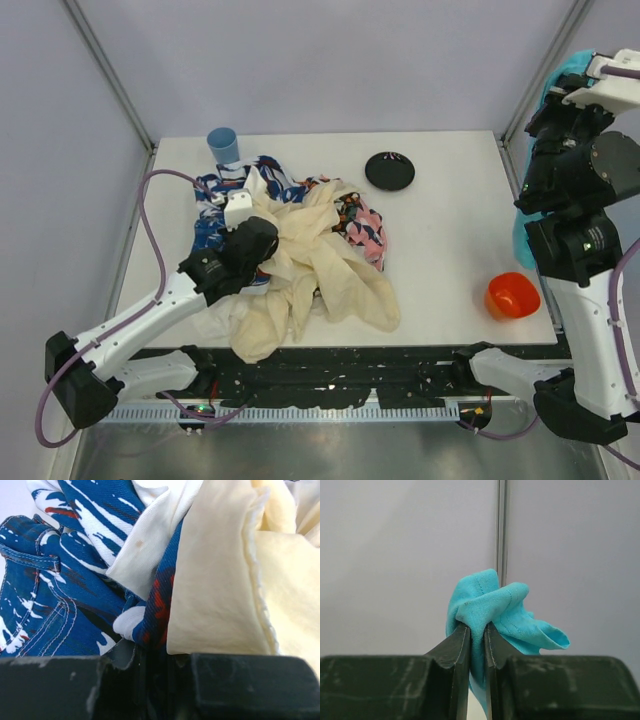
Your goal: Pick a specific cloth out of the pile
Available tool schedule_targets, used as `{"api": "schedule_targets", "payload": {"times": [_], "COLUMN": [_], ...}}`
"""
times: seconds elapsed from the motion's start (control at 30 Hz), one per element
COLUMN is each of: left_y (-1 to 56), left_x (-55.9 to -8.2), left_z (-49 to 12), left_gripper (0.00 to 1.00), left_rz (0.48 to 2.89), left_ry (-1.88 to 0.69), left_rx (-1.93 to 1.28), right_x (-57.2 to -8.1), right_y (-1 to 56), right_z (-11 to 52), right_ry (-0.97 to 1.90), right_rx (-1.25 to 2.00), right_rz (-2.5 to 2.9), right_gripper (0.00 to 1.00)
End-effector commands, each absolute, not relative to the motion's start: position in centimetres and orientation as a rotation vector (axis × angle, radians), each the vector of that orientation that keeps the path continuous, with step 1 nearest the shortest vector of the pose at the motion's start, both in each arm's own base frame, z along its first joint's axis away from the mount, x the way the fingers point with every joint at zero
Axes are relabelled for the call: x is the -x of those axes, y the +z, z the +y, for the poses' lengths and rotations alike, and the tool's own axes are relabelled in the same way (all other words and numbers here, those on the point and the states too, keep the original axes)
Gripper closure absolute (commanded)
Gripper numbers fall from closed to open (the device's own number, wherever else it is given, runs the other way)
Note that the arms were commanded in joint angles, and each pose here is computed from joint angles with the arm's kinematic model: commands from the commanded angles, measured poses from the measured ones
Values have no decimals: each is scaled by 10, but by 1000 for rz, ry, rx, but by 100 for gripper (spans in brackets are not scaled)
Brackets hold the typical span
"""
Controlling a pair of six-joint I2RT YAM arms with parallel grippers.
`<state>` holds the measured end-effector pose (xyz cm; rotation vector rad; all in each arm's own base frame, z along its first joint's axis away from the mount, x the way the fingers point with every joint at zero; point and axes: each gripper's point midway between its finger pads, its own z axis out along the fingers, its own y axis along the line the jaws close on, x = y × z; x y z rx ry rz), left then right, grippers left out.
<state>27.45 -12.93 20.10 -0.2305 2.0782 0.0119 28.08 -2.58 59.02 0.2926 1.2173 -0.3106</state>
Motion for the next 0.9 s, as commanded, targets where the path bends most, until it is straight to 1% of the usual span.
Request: {"api": "schedule_targets", "payload": {"times": [0.0, 0.07, 0.1, 0.13, 0.17, 0.2, 0.3, 0.33, 0.43, 0.53, 0.6, 0.77, 0.87], "left_y": [212, 209, 208, 208, 207, 206, 209, 209, 212, 219, 223, 237, 244], "left_x": [-281, -281, -281, -282, -283, -283, -285, -286, -284, -281, -278, -268, -265], "left_z": [-131, -138, -140, -142, -143, -143, -148, -151, -155, -155, -156, -148, -152], "left_gripper": [95, 84, 77, 66, 57, 52, 27, 20, 5, 0, 1, 0, 0], "left_rz": [2072, 2107, 2121, 2130, 2142, 2150, 2172, 2178, 2199, 2196, 2196, 2158, 2125], "left_ry": [25, 21, 23, 30, 42, 50, 54, 50, 34, 12, -13, -63, -141], "left_rx": [202, 151, 138, 130, 121, 113, 79, 63, 33, 29, 18, 31, 46], "right_x": [-294, -302, -306, -308, -312, -316, -329, -335, -351, -370, -381, -398, -417], "right_y": [607, 603, 599, 597, 589, 586, 570, 563, 542, 520, 498, 473, 443], "right_z": [-29, -33, -34, -39, -45, -44, -60, -62, -73, -70, -66, -62, -46], "right_ry": [-352, -377, -386, -385, -394, -370, -367, -355, -356, -303, -278, -217, -138], "right_rx": [-280, -288, -291, -308, -318, -310, -336, -350, -376, -376, -370, -412, -358], "right_rz": [1171, 1181, 1191, 1189, 1199, 1198, 1220, 1236, 1288, 1337, 1383, 1417, 1495], "right_gripper": [95, 95, 95, 95, 95, 95, 95, 95, 95, 95, 95, 95, 95]}}
